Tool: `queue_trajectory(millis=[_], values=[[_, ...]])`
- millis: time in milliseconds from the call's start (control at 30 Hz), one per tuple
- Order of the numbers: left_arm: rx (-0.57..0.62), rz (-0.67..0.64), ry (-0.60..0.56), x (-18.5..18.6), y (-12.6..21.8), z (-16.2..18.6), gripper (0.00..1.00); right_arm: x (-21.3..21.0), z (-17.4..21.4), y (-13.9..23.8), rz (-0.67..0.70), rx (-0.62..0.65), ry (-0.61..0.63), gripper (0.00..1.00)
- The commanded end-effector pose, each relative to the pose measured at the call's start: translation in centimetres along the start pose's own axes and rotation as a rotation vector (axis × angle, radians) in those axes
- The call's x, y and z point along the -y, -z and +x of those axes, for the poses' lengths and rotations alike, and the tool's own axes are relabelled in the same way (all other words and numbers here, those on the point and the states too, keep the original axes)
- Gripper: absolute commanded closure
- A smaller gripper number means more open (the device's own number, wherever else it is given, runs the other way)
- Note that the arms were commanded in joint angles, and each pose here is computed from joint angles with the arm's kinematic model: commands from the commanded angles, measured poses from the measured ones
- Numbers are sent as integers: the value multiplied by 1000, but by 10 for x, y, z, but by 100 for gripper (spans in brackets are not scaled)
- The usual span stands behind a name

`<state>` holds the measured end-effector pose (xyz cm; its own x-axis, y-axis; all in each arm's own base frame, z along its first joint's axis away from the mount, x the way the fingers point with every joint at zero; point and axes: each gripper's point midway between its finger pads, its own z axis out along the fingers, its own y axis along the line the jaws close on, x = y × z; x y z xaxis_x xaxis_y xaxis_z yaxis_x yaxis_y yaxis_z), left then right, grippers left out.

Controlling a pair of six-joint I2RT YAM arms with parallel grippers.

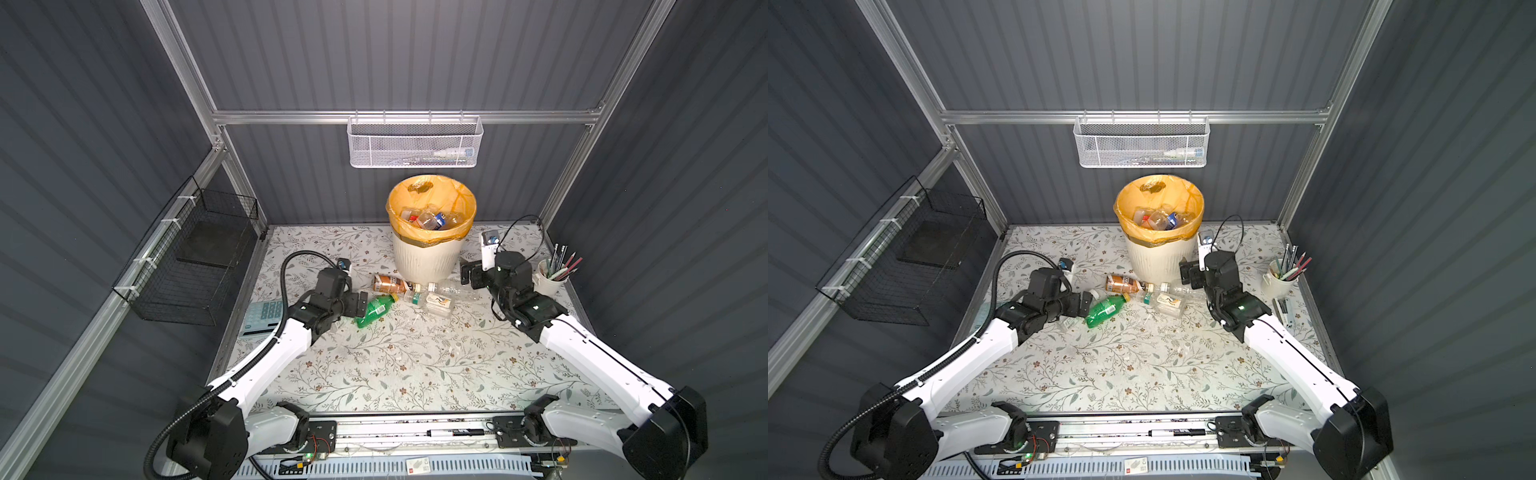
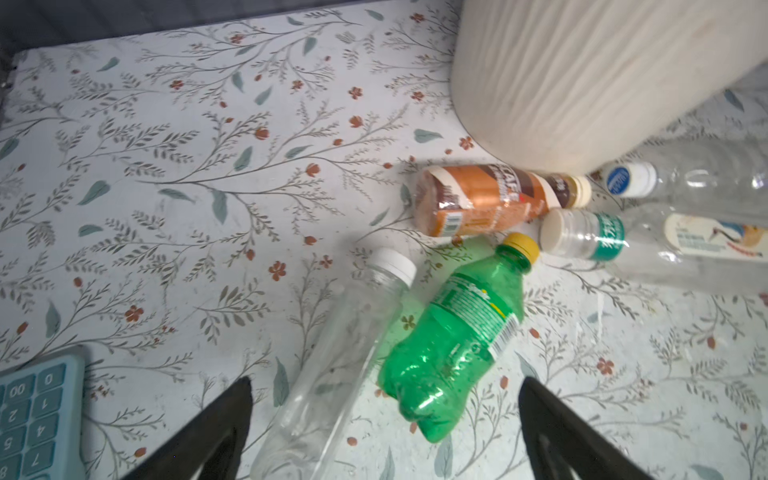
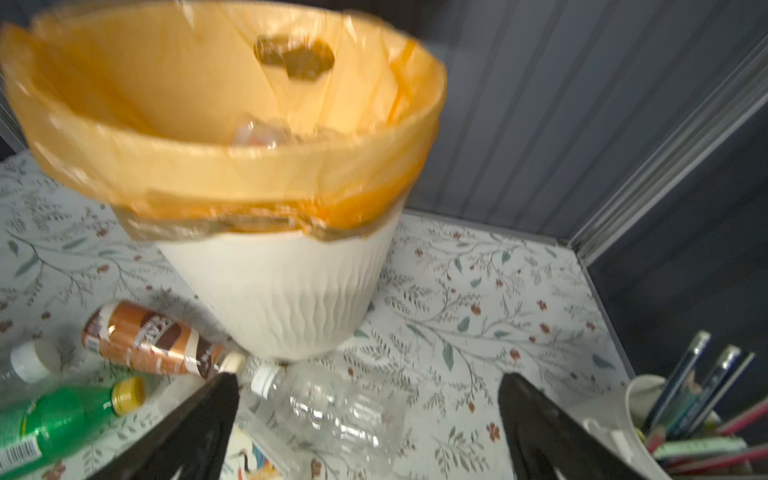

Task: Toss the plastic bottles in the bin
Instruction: 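Withdraw the right gripper while the left gripper reaches toward the bottle pile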

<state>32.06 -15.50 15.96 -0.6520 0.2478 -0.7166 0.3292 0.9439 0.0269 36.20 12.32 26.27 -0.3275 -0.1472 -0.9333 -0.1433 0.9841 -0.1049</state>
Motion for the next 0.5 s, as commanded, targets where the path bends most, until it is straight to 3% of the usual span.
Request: queue_trajectory(millis=[0,267,467], values=[[-75,-42,-150,13,-1,6,0,13,5,10,29,26,-120,1],[-197,-19,-406,67,-26,30,1,36,59,12,109,-29,-251,1],[-279,-37,-484,77,-48,39,3,43,78,14,118,-53,-293,1]])
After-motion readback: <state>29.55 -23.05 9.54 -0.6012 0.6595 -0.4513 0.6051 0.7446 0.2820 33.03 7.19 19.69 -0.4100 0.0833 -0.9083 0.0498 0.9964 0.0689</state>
